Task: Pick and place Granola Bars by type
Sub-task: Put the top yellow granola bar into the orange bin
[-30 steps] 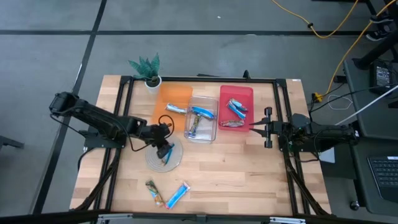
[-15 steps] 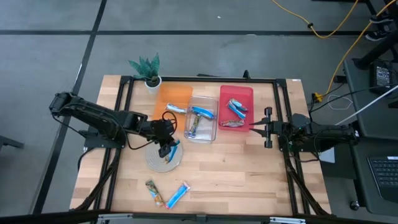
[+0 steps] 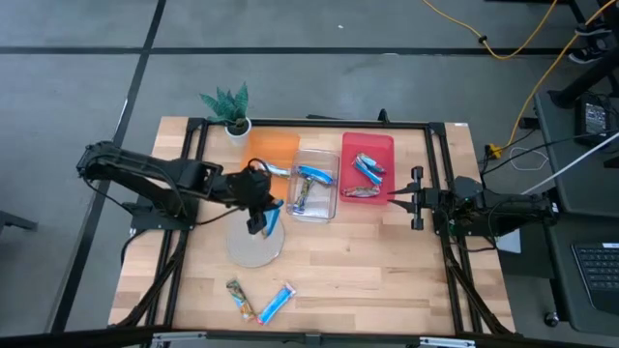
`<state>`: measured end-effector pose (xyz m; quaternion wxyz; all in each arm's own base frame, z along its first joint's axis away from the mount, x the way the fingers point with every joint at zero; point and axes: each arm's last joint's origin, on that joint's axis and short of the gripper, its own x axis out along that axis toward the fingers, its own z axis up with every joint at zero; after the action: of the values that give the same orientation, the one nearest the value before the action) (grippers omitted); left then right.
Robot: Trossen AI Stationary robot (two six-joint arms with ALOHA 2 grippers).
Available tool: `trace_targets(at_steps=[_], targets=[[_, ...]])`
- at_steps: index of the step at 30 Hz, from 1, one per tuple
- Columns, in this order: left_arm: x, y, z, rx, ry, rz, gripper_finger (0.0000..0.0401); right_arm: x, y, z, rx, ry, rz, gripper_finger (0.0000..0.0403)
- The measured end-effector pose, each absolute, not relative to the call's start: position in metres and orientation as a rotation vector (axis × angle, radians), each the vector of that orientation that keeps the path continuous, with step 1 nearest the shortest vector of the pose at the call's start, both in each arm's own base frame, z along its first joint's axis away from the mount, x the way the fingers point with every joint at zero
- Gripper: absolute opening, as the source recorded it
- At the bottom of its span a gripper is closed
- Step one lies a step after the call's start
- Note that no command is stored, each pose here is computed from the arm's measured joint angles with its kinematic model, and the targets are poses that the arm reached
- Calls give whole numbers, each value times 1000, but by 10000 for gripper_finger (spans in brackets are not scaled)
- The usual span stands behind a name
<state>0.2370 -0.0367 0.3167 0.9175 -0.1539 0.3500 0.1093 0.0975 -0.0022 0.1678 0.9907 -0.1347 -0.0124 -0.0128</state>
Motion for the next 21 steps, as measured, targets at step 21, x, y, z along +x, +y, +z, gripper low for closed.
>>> trace_targets(at_steps=[21], targets=[[225, 20, 386, -219, 632, 467, 77, 98, -2, 168, -270, -25, -25, 87]])
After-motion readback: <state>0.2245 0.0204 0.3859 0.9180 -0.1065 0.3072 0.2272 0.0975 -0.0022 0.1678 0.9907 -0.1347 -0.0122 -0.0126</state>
